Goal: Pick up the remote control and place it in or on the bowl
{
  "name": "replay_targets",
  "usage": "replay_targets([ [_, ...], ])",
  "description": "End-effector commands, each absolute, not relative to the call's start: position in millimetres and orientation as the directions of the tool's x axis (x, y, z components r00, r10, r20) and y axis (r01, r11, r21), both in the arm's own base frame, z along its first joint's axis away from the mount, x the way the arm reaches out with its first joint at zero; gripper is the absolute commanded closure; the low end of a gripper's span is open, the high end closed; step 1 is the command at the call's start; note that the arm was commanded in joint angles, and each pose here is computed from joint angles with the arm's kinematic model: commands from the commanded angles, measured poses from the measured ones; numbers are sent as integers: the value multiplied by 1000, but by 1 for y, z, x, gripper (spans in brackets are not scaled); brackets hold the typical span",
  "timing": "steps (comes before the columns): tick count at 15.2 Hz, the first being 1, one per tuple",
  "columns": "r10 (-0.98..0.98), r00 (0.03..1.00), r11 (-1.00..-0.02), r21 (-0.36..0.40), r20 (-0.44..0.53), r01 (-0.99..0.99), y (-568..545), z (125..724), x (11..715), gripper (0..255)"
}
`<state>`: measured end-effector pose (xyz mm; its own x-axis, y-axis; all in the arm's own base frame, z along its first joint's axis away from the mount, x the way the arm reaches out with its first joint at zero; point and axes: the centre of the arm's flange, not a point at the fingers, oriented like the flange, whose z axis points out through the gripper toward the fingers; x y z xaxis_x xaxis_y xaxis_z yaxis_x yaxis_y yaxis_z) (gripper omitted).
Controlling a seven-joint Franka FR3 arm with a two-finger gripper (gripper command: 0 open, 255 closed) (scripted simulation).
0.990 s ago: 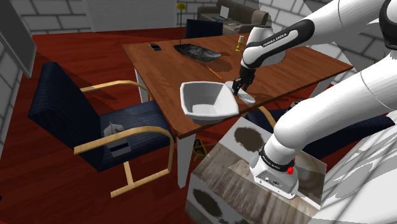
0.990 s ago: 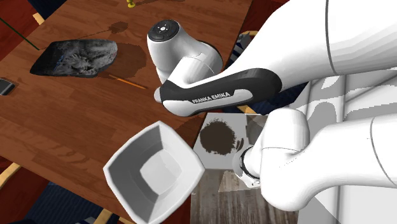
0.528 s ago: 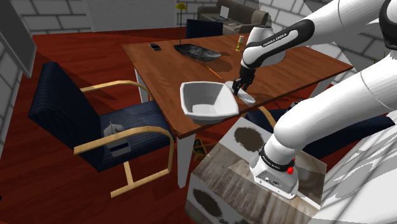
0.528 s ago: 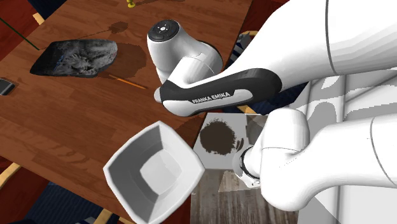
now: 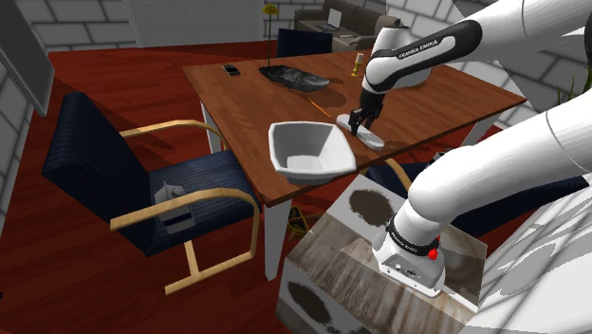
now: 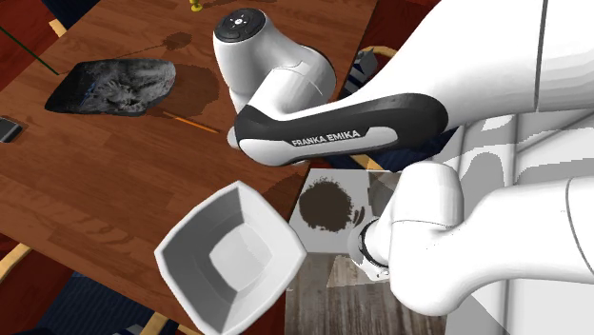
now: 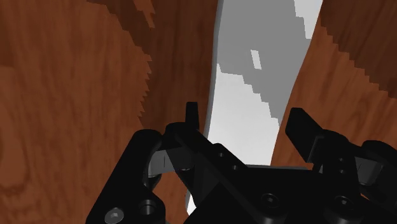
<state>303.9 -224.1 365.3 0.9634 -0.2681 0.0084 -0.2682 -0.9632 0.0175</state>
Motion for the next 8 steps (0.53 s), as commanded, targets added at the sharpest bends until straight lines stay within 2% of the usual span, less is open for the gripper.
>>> replay_targets([
  [1,-268,963,-963,17,8,-268,-224,376,304,255],
  [8,-268,963,-963,17,8,-268,-224,413,304,255],
])
